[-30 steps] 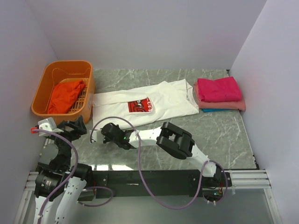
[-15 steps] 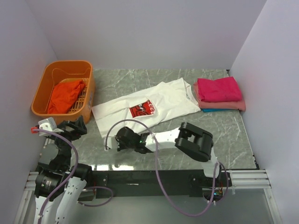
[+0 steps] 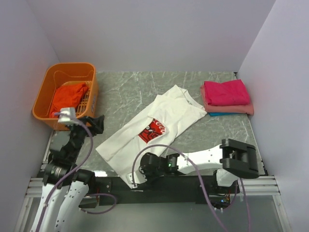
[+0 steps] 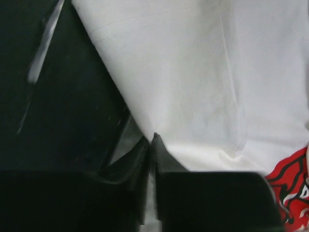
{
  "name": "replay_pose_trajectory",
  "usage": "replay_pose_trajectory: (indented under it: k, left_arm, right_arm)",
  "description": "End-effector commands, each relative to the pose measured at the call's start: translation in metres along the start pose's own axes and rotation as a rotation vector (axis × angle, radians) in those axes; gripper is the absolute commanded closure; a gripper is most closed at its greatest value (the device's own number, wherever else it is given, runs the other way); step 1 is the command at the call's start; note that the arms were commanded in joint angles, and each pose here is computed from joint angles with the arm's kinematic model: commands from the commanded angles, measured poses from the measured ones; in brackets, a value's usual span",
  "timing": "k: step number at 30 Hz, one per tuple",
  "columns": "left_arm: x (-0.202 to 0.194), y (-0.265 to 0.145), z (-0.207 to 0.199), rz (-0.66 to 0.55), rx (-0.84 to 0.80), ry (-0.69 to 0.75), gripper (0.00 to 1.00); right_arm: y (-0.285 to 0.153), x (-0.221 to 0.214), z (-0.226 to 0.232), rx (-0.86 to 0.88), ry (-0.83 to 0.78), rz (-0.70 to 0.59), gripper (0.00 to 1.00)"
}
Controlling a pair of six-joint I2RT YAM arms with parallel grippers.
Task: Fold and stack the t-shirts
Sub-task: Fold the tshirt
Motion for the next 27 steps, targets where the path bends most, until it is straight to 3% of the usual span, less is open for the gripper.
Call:
replay_pose_trajectory:
  k: [1,4,8,10,11,12,13,15,17,20,22,23,27]
  left_arm:
    - [-0.023,0.027,-0.019,0.132,-0.126,-0.080,0.15]
    - [-0.048,0.057,-0.023,0.280,-0.138,-0.138,0.17]
    - [-0.088,0.110,-0.027,0.569,-0.120,-0.177,0.23]
    - [-0.102,0.129,-0.029,0.656,-0.123,-0.187,0.27]
    - [-0.098,0.143,-0.039,0.669,-0.153,-0.184,0.28]
    - [-0.125,0.158,-0.035,0.763,-0.143,-0.171,0.29]
    - [-0.135,0.165,-0.035,0.810,-0.134,-0.158,0.30]
    - [-0.158,0.198,-0.044,0.884,-0.145,-0.101,0.31]
    - [-0.161,0.224,-0.056,0.900,-0.162,-0.061,0.28]
    - [-0.206,0.263,-0.044,0.992,-0.140,-0.059,0.28]
    - [-0.211,0.285,-0.053,0.998,-0.184,-0.050,0.27]
    - [-0.235,0.288,-0.040,1.062,-0.154,-0.054,0.26]
    - [-0.266,0.308,-0.040,1.106,-0.144,-0.024,0.26]
  right_arm:
    - [-0.030,-0.007,0.009,0.064,-0.010,0.012,0.76]
    - [-0.069,-0.020,-0.013,0.003,0.040,-0.018,0.41]
    - [-0.136,-0.066,-0.057,-0.238,0.156,-0.002,0.27]
    - [-0.158,-0.088,-0.072,-0.362,0.231,0.041,0.23]
    - [-0.181,-0.110,-0.081,-0.484,0.342,0.074,0.20]
    - [-0.192,-0.120,-0.090,-0.570,0.391,0.072,0.17]
    - [-0.204,-0.131,-0.094,-0.636,0.453,0.076,0.08]
    - [-0.230,-0.159,-0.100,-0.728,0.626,0.076,0.01]
    - [-0.230,-0.176,-0.098,-0.654,0.758,0.038,0.00]
    - [-0.248,-0.185,-0.088,-0.530,0.931,-0.100,0.05]
    - [-0.262,-0.190,-0.090,-0.558,0.991,-0.147,0.07]
    - [-0.263,-0.190,-0.088,-0.561,1.003,-0.151,0.07]
    - [-0.266,-0.188,-0.084,-0.582,1.014,-0.165,0.07]
Point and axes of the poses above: each gripper's point midway between its finger pads, its own y axis out along the fingers, its own z axis along the line the jaws close on, x = y × z, the point moved 4 cm from there along -y, back along the fingers, and after that the axes turned 14 degrees about -y, right-handed, at the moved point
